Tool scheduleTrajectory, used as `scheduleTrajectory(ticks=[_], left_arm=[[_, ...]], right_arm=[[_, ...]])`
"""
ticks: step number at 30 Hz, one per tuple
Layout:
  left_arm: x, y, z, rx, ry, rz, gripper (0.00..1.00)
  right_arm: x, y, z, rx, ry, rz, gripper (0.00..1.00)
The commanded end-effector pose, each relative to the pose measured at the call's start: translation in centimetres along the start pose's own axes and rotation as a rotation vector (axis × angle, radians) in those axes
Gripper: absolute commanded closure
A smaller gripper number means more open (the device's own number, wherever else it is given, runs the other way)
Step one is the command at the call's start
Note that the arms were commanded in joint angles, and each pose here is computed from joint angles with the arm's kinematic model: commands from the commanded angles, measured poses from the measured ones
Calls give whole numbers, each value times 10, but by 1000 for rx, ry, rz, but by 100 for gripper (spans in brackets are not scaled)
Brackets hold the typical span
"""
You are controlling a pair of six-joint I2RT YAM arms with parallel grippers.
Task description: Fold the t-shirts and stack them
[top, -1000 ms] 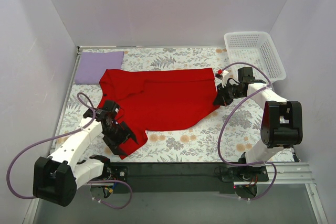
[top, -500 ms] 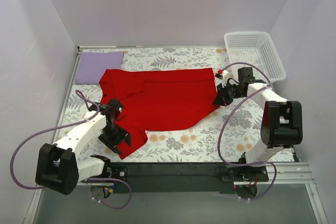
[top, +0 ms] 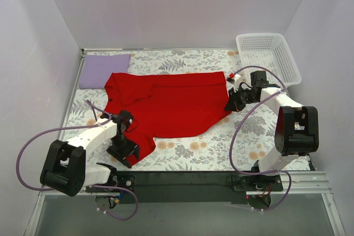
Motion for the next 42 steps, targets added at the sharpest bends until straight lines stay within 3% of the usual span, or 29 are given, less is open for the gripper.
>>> scheduleTrajectory(ticks=[1,17,22,26,28,42], left_arm=[[5,-4,-9,-3,-20,16,53],[10,-5,-14,21,-43,12,66],[10,-7,-13,-2,-48,4,88],[11,-9,-11,-24,-53,-12,92],[11,-12,-9,-46,-52,-25,100],[30,-52,37,-205,-159,-240,100]], right_arm=[[2,2,2,20,-4,4,99],[4,1,5,17,-12,6,99],[4,1,7,18,-19,2,99],[5,1,8,19,-22,1,99],[5,1,8,19,-25,1,99],[5,2,9,25,-26,5,99]])
Point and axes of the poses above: each gripper's point midway between its finger pads, its own z axis back along the fingers, its own y axis along the line the jaws close on, x = y × z, the point moved 6 cm from there along z, back along the fingers, and after that the axes turned 14 degrees about -z, right-handed, at the moved point
